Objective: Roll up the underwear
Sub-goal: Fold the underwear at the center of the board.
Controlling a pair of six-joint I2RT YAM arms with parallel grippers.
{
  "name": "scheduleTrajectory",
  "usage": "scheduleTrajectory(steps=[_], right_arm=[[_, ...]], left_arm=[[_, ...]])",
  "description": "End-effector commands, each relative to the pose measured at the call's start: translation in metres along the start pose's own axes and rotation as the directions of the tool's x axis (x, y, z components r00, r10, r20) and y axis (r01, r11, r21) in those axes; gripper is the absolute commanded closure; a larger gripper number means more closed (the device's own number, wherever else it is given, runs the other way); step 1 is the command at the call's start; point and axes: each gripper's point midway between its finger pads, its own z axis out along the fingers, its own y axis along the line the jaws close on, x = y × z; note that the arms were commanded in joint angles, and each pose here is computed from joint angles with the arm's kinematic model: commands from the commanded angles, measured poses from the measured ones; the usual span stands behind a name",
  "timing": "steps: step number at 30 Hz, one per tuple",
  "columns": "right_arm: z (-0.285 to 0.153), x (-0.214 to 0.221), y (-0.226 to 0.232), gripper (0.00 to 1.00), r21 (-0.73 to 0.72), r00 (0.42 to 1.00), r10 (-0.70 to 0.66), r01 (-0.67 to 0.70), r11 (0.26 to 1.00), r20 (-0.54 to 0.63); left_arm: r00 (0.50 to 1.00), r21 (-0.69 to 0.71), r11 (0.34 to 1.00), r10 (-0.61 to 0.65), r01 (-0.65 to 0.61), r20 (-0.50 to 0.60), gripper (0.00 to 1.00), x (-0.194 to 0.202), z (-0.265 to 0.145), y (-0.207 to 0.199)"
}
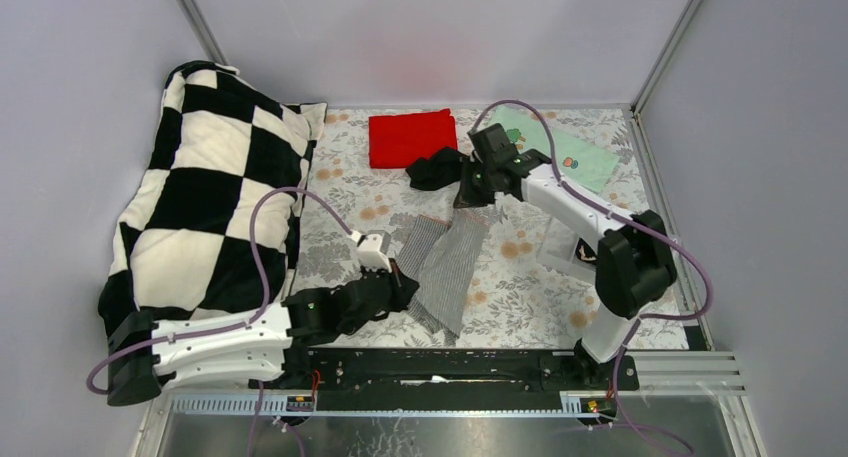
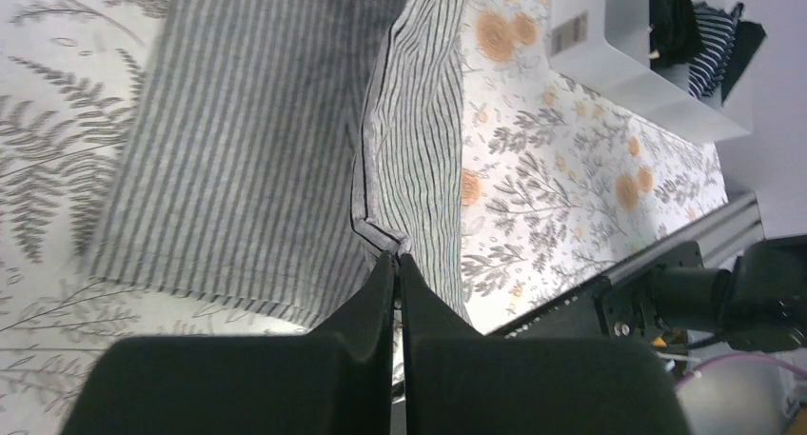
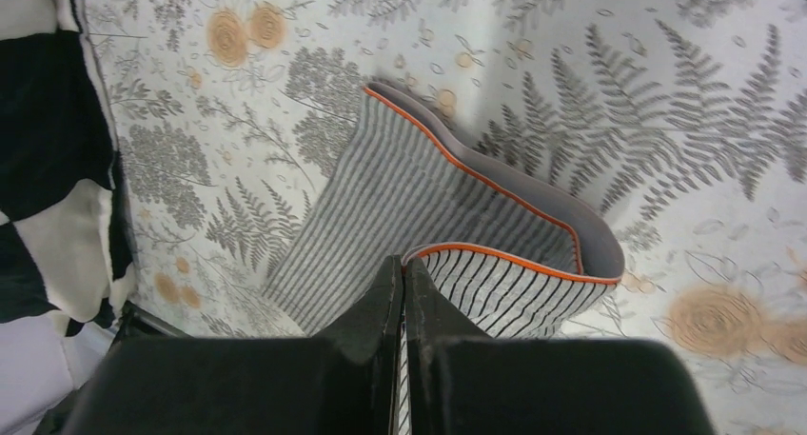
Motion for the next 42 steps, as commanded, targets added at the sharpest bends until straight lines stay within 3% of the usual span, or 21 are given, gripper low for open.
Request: scheduleTrajectory(steps=[1,9,24,37,42], right_arm=[[0.007,-0.015,0.03,1.0,-0.038,1.0,-0.016,0.017,0.999,0.02],[0.044,-0.014,0.042,1.0,-0.028,0.999,-0.03,0.029,0.999,-0.019],[0.095,-0.006,0.037,1.0,-0.021,0.996,-0.024,0.022,1.0,-0.083],[0.078,-0.019,0.04,1.0,-0.003,0.998,-0.055,0.055,0.998,-0.033],[0.044,-0.029,0.035,1.0,0.025,0.996,-0.057,0.055,0.998,0.066]], left_arm=[[0.999,-0.115,0.993,-0.014,0.019,0.04,1.0,-0.005,-0.005,0.036],[0.999,-0.331,0.943,-0.018,0.032,0.045,1.0,0.001,-0.01,0.09],[1.0,-0.461,0.887,-0.004,0.016,0.026,1.0,0.013,0.002,0.124],[1.0,-0.432,0.902,0.004,0.003,0.015,1.0,0.008,0.003,0.116],[0.999,-0.222,0.974,0.041,-0.041,-0.007,1.0,-0.008,0.01,0.062]])
